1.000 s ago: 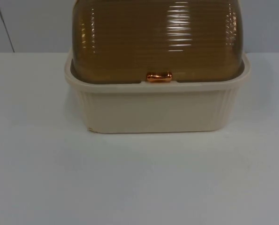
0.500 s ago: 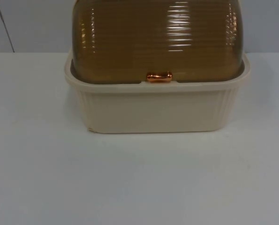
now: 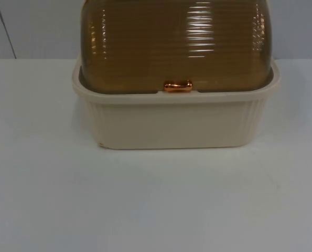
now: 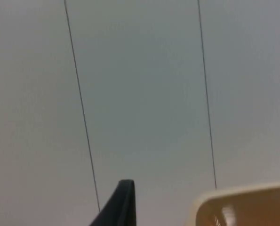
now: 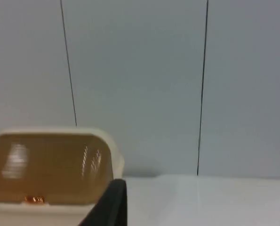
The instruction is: Open the box lid with the left hand, place the block into the box with the right hand, then close the box lid with the left hand.
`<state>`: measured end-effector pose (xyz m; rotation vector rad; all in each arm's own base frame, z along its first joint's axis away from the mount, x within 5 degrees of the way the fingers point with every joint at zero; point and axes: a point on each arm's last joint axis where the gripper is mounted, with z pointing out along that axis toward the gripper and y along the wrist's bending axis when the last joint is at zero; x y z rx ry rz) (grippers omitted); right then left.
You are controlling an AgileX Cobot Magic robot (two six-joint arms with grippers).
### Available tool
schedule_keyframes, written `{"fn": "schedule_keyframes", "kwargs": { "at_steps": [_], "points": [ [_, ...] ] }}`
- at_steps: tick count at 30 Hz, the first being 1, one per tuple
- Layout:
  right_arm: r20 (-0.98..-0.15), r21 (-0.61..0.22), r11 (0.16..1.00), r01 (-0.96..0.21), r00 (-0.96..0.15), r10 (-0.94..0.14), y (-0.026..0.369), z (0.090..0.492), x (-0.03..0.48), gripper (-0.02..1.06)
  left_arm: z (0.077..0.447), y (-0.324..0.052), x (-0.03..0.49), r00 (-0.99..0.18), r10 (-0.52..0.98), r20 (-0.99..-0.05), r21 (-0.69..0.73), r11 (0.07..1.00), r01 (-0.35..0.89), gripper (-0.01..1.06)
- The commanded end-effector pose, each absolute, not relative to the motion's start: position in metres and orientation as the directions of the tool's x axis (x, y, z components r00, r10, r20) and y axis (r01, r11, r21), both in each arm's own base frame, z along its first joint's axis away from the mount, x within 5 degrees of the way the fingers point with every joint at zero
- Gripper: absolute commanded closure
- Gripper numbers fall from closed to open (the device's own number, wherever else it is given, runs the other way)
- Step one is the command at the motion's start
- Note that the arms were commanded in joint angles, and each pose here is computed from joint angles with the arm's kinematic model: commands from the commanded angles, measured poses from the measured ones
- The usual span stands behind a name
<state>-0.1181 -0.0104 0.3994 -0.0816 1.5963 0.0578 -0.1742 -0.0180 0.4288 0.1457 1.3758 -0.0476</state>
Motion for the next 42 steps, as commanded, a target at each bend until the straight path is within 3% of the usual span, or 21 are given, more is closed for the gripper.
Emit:
{"fn": "schedule_keyframes", "kwargs": {
  "at_steps": [1, 3, 8, 17, 29, 42],
  "points": [
    [-0.998, -0.008, 0.996, -0.092, -0.068, -0.014, -0.010, 0.392, -0.105, -0.01, 0.422, -0.016, -0.157, 0.129, 0.052, -0.990, 0.065, 0.993, 0.099, 0.00],
    [-0.997, -0.008, 0.996, -0.092, -0.078, -0.015, -0.009, 0.390, -0.102, -0.01, 0.419, -0.016, -0.152, 0.110, 0.052, -0.993, 0.063, 0.993, 0.098, 0.00],
    [-0.982, -0.008, 0.996, -0.093, -0.190, -0.025, -0.007, 0.367, -0.075, -0.01, 0.384, -0.014, -0.099, -0.112, 0.046, -0.993, 0.034, 0.993, 0.111, 0.00],
    [-0.943, -0.039, 0.998, -0.058, -0.328, -0.056, -0.008, 0.334, -0.046, -0.01, 0.332, -0.007, -0.048, -0.344, 0.063, -0.937, 0.043, 0.997, 0.063, 0.00],
    [-0.879, -0.028, 0.999, -0.027, -0.476, -0.038, -0.008, 0.286, -0.014, -0.01, 0.281, -0.004, -0.007, -0.444, 0.063, -0.894, 0.048, 0.998, 0.045, 0.00],
    [-0.889, -0.033, 0.999, -0.028, -0.455, -0.042, -0.007, 0.280, -0.007, -0.01, 0.275, -0.003, -0.005, -0.473, 0.067, -0.879, 0.056, 0.998, 0.038, 0.00]
  ]
}}
